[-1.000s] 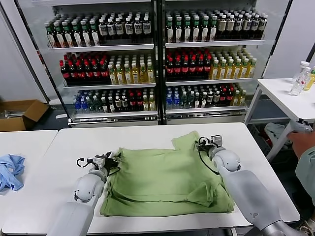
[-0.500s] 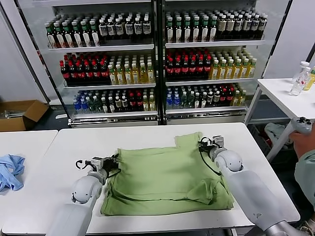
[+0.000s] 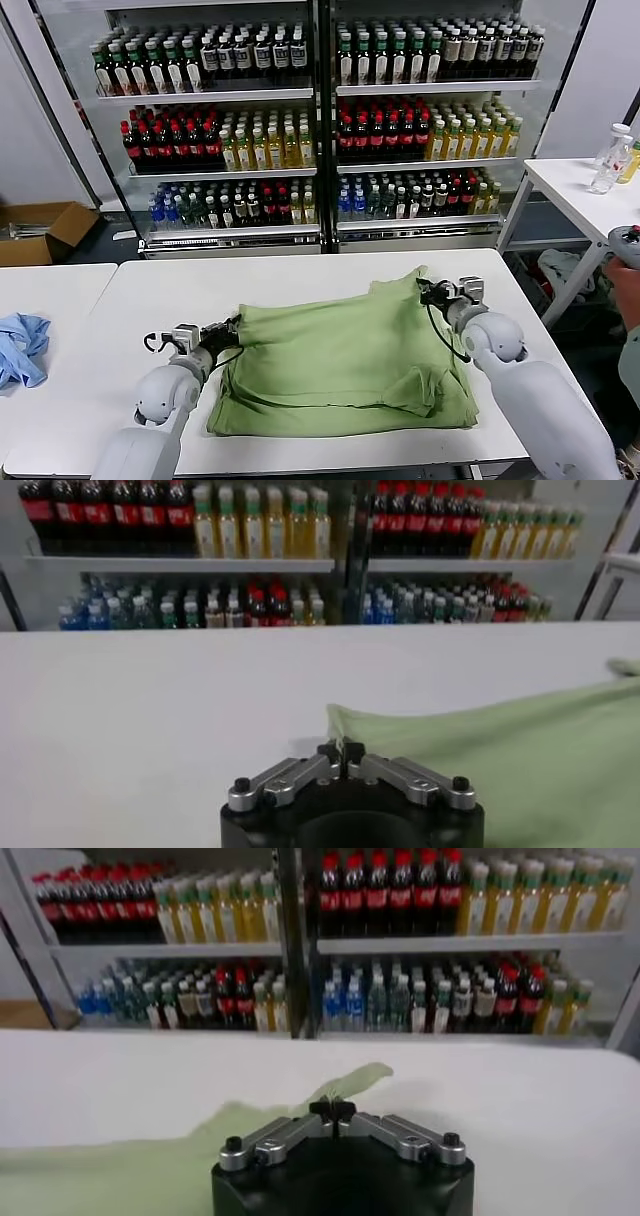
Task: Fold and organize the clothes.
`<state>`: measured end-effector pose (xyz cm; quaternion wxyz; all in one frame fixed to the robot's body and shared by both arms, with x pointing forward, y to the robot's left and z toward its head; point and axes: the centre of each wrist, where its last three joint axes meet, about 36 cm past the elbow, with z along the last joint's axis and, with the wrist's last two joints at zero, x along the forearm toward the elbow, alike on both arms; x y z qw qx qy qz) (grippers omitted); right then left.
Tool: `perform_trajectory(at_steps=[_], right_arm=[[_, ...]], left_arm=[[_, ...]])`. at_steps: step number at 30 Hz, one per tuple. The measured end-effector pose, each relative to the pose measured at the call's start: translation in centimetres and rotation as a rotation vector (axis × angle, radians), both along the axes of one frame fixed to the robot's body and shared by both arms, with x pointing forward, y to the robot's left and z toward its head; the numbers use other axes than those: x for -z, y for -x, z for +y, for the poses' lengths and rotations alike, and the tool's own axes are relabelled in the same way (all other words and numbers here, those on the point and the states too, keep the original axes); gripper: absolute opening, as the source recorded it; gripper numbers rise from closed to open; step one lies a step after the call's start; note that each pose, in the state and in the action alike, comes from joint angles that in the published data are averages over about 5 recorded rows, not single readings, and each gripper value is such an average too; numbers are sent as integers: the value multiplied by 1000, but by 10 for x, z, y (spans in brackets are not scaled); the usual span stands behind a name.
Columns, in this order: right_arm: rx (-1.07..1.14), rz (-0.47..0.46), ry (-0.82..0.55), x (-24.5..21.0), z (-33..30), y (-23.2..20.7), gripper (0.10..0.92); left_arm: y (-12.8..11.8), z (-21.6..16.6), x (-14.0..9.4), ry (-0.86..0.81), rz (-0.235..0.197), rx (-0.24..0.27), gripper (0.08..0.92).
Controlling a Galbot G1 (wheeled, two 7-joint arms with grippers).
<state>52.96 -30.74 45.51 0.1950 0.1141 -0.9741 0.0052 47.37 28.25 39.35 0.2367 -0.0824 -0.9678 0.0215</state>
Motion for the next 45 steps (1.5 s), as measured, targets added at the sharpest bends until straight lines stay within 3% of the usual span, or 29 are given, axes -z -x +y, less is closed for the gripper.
perform_trajectory(at_steps=[8,15,25,29,34,40,45], right_arm=[[-15,-26,5,-5,-4,52,106],[-5,-10,12,-1,-3,103,106],[28,87,44,21,3,153,127],[25,104,59,24,8,167,223],[24,108,73,25,12,183,370],[22,120,84,29,16,199,535],[17,128,92,30,18,206,674]], left_arm=[[29,4,-22,20,-48,-11,91],[71,1,-35,7,-68,6,91],[127,-7,-23,-96,6,51,91],[139,-12,-17,-144,18,56,121],[155,-24,-14,-176,-9,36,256],[173,-48,-8,-180,-69,-45,429],[179,-70,4,-183,-85,-132,576]])
